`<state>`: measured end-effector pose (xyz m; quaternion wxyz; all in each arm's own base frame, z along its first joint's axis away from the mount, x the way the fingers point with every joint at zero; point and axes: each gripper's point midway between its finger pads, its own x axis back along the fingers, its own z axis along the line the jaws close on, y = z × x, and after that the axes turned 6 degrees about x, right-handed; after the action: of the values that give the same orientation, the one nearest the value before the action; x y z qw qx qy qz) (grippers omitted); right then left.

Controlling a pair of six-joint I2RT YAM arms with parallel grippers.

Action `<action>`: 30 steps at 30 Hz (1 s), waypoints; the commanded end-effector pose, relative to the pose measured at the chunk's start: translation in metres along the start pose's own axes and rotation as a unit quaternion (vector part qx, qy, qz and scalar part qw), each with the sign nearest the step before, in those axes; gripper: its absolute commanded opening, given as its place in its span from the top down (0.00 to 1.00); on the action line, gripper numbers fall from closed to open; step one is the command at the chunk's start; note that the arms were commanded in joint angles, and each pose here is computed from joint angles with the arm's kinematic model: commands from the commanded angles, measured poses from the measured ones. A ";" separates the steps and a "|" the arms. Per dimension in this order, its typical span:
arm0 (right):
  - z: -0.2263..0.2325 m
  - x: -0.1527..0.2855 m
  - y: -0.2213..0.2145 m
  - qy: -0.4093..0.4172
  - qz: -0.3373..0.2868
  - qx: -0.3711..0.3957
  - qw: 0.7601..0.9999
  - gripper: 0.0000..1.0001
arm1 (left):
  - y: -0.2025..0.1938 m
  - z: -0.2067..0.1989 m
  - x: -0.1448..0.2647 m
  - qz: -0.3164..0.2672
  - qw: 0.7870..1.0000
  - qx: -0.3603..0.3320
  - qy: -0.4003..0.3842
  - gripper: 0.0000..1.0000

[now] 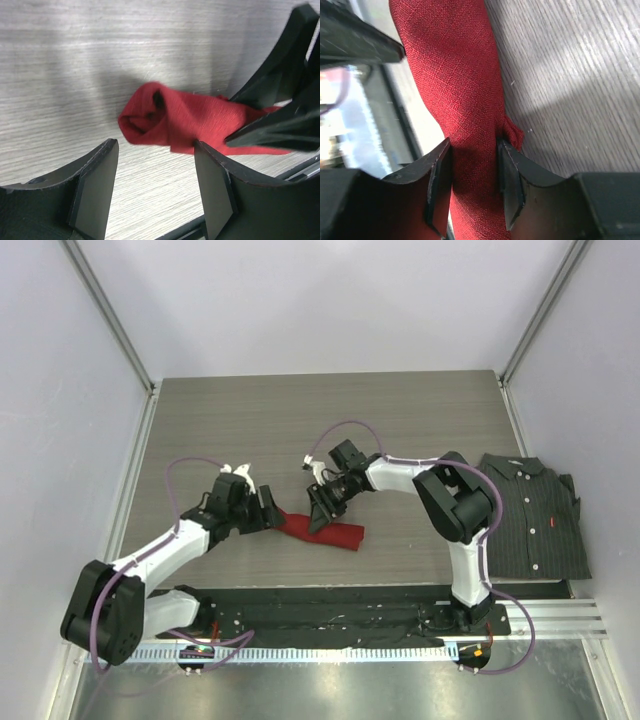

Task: Fold the napkin, place the utensils inside, and roll it up
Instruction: Roll the napkin with the utensil

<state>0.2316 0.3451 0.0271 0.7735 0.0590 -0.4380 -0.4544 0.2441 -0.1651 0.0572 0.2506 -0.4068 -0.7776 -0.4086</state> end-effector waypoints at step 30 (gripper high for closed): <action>-0.004 0.024 0.012 -0.070 -0.004 -0.016 0.997 0.04 | 0.010 -0.009 -0.020 -0.041 0.998 -0.008 -0.051 1.00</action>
<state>0.2188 0.3515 0.0450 0.8115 0.0345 -0.3402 -0.4739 0.2528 -0.1756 0.0396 0.2013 -0.4021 -0.8007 -0.3957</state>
